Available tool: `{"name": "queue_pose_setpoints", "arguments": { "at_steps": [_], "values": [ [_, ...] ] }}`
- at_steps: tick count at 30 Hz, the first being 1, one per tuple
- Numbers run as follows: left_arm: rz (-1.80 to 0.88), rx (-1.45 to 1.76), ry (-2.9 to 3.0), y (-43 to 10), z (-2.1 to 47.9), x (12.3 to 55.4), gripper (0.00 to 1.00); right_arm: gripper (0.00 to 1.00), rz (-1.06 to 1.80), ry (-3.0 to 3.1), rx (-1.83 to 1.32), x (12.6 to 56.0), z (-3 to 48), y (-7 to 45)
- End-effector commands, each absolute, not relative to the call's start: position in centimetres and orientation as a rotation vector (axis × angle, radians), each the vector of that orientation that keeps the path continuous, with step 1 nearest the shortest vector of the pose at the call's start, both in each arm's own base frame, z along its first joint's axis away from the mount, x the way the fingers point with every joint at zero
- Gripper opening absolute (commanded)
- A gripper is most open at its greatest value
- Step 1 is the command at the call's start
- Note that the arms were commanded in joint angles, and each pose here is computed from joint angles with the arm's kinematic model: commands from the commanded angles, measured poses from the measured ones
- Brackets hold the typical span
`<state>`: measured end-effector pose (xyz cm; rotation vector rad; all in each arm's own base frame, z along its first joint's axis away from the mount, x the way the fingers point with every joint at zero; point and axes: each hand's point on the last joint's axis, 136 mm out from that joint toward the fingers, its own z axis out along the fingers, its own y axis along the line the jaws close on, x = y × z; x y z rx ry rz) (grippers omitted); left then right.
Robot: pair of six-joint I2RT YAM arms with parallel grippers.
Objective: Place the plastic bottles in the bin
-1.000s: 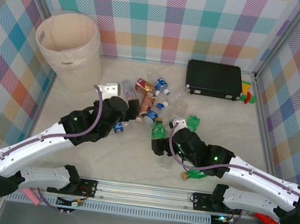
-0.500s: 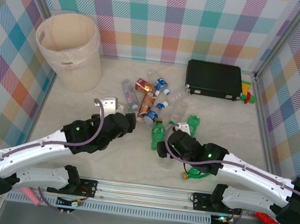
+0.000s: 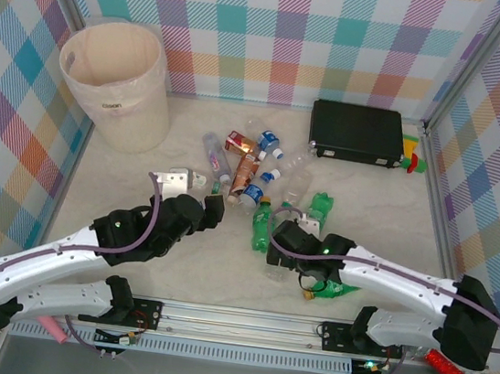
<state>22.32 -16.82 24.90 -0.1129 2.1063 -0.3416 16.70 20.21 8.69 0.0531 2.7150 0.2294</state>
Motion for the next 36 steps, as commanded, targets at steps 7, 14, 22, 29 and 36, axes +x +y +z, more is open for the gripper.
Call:
{"name": "queue_pose_setpoints", "arguments": {
  "at_steps": [7, 14, 22, 29, 36],
  "values": [
    [-0.37, -0.076, 2.082, -16.4, 24.9, 21.8, 1.0, 0.82, 0.222, 2.807, 0.265, 15.7, 5.7, 20.6],
    [-0.378, -0.09, 2.072, -15.6, 24.9, 21.4, 1.0, 0.76, 0.243, 2.825, 0.266, 15.9, 4.7, 21.5],
    [-0.391, -0.1, 2.08, -15.7, 25.0, 21.4, 1.0, 0.77, 0.248, 2.854, 0.143, 15.9, 4.0, 22.4],
    [-0.385, -0.098, 2.101, -16.0, 25.1, 21.4, 1.0, 0.78, 0.23, 2.855, 0.064, 16.4, 3.6, 22.9],
    [-0.391, -0.108, 2.111, -15.9, 25.5, 21.2, 1.0, 0.72, 0.215, 2.828, 0.049, 16.8, 3.5, 22.3]
  ]
}}
